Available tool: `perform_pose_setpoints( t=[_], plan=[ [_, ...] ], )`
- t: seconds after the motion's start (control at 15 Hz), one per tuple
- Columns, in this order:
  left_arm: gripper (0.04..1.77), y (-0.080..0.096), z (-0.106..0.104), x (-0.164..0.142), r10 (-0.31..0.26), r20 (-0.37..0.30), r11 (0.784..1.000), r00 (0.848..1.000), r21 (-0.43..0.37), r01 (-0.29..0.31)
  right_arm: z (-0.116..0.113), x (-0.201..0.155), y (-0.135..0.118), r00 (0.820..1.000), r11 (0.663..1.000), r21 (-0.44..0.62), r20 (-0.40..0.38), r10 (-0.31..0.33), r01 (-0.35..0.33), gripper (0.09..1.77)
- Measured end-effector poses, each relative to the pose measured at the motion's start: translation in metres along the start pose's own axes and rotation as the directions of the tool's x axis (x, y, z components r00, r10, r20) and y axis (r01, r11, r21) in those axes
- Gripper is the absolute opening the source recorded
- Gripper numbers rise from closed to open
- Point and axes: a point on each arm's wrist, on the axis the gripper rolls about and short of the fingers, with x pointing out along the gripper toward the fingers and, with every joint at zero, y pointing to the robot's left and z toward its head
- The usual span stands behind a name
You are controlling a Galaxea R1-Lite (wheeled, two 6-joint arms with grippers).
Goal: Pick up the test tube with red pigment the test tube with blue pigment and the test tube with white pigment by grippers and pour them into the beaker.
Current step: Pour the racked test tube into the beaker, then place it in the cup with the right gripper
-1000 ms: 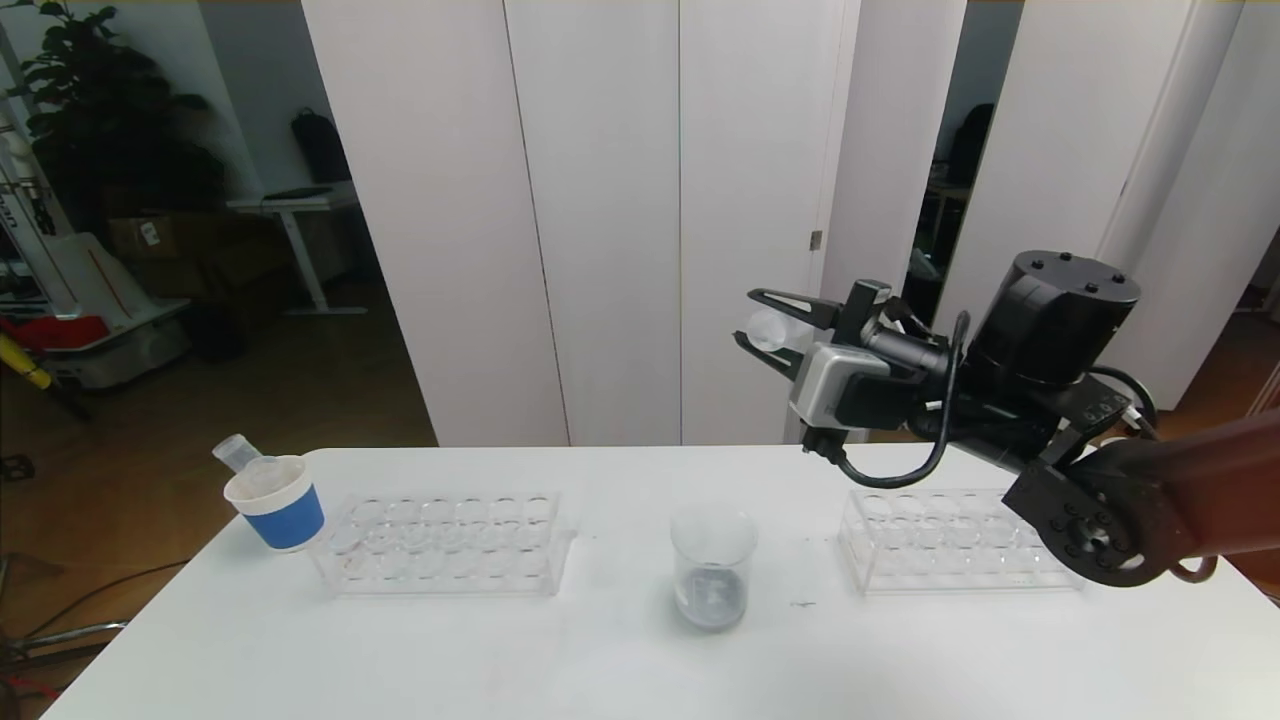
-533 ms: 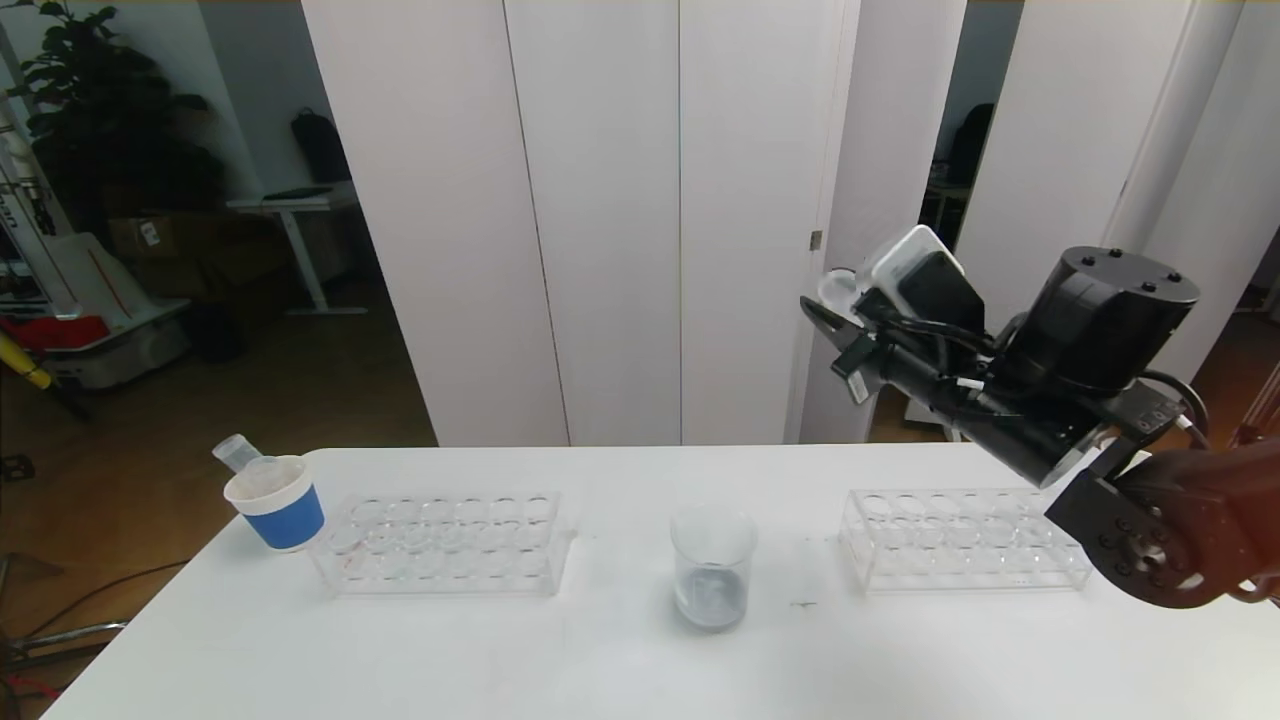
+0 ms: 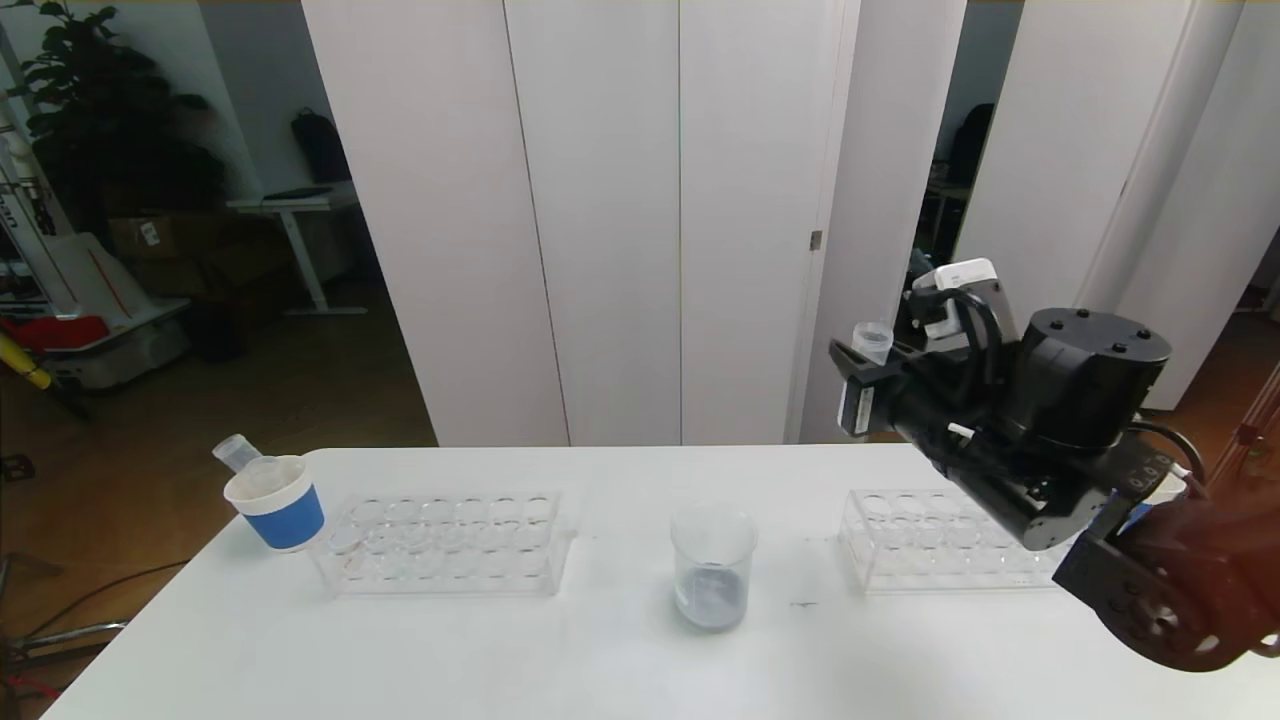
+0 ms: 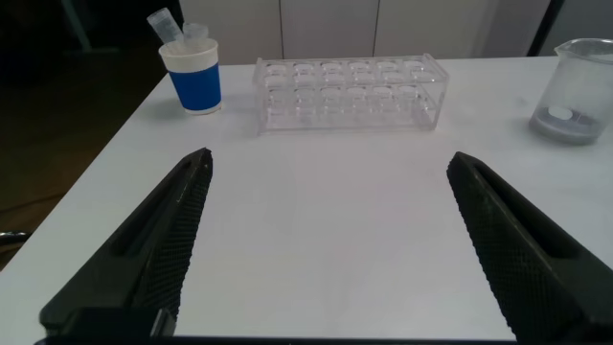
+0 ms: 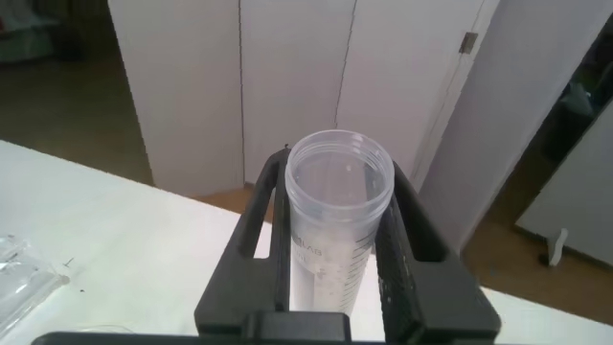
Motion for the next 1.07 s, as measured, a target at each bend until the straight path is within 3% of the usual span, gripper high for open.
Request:
perform_pose_setpoints(
  t=[0.27,0.67,0.87,1.07],
  plan=[
    [1.75,0.0,0.0,0.0,0.0,0.0,1.0,1.0,0.0,0.0,-0.017,-0.011,-0.003,0.995,0.997,0.022,-0.069,-0.068,0.07,0.58],
    [1.75,0.0,0.0,0.0,0.0,0.0,1.0,1.0,0.0,0.0,-0.012,-0.028,-0.032,0.976,0.979,0.013,-0.073,-0.203,0.205,0.58],
    [1.75,0.0,0.0,0.0,0.0,0.0,1.0,1.0,0.0,0.0,-0.007,-0.04,-0.064,0.951,0.953,0.004,-0.057,-0.303,0.304,0.58],
    [1.75,0.0,0.0,0.0,0.0,0.0,1.0,1.0,0.0,0.0,0.001,-0.056,-0.107,0.902,0.903,-0.001,-0.015,-0.431,0.431,0.58]
  ],
)
